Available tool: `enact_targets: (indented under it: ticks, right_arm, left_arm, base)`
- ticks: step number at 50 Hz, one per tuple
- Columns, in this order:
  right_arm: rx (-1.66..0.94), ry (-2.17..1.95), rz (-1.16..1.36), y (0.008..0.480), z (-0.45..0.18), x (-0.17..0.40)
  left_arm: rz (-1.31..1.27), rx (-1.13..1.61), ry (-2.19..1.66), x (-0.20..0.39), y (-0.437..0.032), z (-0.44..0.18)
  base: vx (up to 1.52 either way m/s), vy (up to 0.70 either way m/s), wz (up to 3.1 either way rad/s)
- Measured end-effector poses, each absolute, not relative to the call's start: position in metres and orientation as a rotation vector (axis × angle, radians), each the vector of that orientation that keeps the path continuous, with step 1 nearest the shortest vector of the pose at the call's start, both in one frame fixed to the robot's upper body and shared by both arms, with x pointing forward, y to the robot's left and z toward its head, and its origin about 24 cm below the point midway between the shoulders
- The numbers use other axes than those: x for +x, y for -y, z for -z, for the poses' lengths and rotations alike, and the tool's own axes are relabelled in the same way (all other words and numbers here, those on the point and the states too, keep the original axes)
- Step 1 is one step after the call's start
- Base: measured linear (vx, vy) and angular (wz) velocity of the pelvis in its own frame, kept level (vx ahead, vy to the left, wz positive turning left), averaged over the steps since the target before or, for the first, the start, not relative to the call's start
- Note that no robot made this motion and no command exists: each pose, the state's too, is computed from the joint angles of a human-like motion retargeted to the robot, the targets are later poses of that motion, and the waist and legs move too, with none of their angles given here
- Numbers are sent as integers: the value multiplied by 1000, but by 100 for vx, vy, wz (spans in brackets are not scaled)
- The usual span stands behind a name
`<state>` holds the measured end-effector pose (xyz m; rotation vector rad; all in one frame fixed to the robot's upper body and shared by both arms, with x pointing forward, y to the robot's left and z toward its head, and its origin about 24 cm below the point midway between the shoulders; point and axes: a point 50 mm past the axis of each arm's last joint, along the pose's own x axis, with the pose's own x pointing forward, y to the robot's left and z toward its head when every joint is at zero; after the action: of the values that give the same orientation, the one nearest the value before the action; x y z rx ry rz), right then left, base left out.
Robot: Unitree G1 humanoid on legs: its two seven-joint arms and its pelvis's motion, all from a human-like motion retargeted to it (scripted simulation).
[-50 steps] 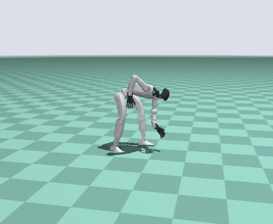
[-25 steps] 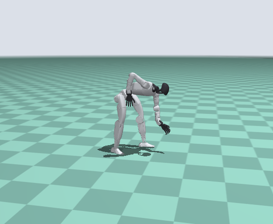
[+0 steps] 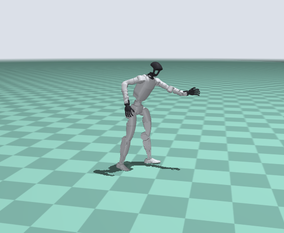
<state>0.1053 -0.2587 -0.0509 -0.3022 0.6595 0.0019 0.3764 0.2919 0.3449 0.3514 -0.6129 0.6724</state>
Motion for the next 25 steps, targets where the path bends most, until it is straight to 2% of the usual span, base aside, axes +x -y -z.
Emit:
enact_targets:
  ticks: [7,15,25]
  right_arm:
    - [-276,-874,45,274,84,73]
    - [-221,-992,147,294,96,44]
    - [-223,-1077,71,299,101,27]
  left_arm:
    - [-559,442,843,359,-248,-429]
    - [-462,541,1118,309,-203,-517]
    - [-440,611,1395,241,-158,-583]
  base:
    - [8,-8,24]
    - [0,-9,33]
    - [-4,-8,17]
